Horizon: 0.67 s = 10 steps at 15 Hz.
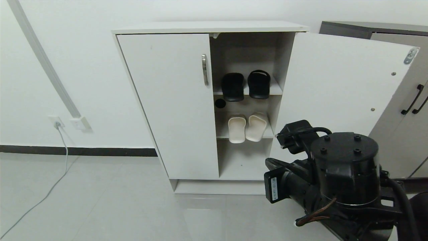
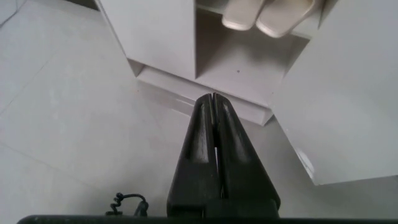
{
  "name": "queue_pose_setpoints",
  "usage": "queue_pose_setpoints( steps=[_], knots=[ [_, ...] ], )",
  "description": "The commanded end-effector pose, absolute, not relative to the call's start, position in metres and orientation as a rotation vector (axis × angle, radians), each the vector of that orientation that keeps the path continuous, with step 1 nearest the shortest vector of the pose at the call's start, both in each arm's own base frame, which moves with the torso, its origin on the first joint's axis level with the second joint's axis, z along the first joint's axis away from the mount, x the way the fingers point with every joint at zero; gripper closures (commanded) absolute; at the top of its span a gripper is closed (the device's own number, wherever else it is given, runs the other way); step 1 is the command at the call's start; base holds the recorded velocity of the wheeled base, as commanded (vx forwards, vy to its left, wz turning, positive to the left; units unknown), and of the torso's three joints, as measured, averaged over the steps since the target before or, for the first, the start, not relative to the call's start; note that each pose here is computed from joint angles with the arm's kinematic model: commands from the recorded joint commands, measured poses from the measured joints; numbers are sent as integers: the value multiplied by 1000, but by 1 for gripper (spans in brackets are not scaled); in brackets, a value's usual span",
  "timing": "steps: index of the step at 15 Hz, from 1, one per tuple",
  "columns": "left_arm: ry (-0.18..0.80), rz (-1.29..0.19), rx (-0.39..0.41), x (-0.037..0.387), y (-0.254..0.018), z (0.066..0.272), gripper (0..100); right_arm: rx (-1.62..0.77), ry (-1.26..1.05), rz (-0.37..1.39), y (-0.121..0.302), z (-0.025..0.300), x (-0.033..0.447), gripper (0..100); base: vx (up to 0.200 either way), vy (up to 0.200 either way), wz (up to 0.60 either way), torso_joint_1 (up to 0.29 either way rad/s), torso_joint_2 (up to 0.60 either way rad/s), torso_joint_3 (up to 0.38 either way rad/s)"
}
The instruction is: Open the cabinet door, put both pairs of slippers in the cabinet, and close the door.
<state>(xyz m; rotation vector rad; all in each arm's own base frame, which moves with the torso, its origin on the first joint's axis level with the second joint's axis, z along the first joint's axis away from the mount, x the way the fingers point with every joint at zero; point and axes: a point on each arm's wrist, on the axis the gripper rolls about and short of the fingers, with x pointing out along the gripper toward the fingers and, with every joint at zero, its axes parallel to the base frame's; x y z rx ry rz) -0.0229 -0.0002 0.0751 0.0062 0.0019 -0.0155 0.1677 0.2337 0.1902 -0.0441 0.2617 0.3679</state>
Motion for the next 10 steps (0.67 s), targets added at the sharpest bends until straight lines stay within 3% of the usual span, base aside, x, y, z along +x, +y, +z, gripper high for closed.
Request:
queue_pose_setpoints(
  steps=[1,6,10],
  knots=[
    [3,-17,6,-23,0,75,100,-46,264,371,235,189,168,100,0,0,0,0,0,0],
    [3,-17,6,-23,0,75,100,-48,265,373,235,189,168,100,0,0,0,0,0,0],
    [1,-17,6,-23,0,76,100,-54,270,369,235,187,169,100,0,0,0,12,-193,-294]
  ],
)
